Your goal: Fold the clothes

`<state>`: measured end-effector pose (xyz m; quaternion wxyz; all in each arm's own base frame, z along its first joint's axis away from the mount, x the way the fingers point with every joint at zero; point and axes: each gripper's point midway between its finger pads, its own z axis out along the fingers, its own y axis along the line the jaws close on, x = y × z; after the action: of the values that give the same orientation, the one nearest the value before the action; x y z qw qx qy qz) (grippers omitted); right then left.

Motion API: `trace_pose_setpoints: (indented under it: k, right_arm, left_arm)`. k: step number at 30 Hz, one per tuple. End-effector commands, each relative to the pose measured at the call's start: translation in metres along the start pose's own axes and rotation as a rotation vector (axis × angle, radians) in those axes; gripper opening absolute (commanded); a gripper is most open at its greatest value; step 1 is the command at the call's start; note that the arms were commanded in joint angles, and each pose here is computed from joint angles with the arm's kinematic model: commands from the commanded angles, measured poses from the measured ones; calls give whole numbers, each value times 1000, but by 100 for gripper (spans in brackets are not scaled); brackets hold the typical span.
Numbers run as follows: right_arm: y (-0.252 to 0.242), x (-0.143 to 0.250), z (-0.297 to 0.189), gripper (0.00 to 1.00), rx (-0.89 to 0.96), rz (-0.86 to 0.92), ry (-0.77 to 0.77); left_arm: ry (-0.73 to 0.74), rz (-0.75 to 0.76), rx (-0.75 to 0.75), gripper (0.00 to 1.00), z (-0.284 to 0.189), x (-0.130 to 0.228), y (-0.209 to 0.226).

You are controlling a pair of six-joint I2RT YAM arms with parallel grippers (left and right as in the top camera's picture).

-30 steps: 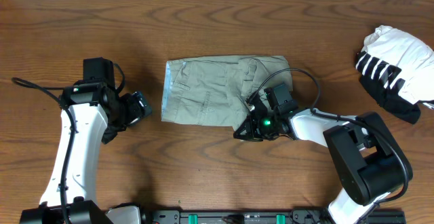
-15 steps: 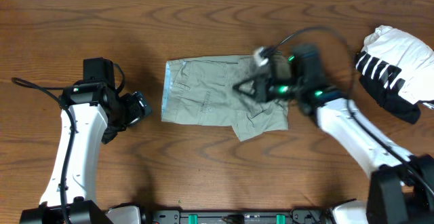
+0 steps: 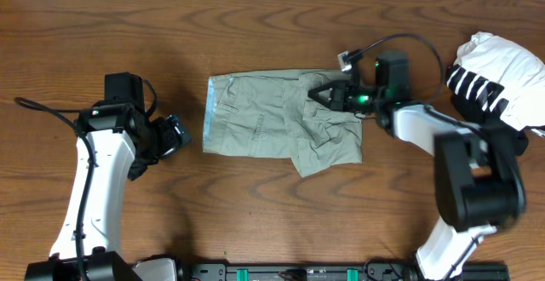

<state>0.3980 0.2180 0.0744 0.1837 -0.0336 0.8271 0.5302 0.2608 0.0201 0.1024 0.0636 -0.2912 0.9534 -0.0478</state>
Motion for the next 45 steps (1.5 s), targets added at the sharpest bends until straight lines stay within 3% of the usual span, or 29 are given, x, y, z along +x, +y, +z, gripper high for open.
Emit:
trace_pose_setpoints:
  k: [1, 8, 12, 16, 19, 23, 25, 29, 33, 39, 45]
  right_arm:
    - [-24, 33, 24, 1, -16, 115, 97]
    - [-61, 63, 37, 1, 10, 204, 165]
    - [-28, 38, 23, 1, -36, 127, 119]
    - [37, 1, -4, 3, -87, -27, 23]
    - [86, -18, -31, 13, -85, -103, -60]
    - [118, -23, -68, 41, 4, -138, -148]
    - [108, -20, -88, 62, 138, -121, -190]
    - [56, 1, -135, 77, 547, -55, -234]
    - [39, 32, -160, 85, 717, -45, -160]
    - [35, 62, -168, 89, 755, 4, -63]
    - [32, 83, -170, 90, 766, 30, 20]
  left_arm:
    - [1, 1, -10, 98, 0, -1, 3]
    - [2, 1, -11, 98, 0, -1, 3]
    - [2, 2, -10, 98, 0, -1, 3]
    - [26, 82, 69, 98, 0, 3, -11]
    - [32, 139, 135, 98, -1, 4, -23]
    - [29, 194, 213, 98, -1, 2, -37]
    - [35, 198, 244, 98, 3, -1, -44]
    - [42, 203, 249, 98, 21, -12, -50]
    - [59, 229, 279, 98, 48, -23, -59]
    - [117, 278, 492, 98, 69, -24, -96]
    - [104, 293, 551, 98, 78, -32, -107]
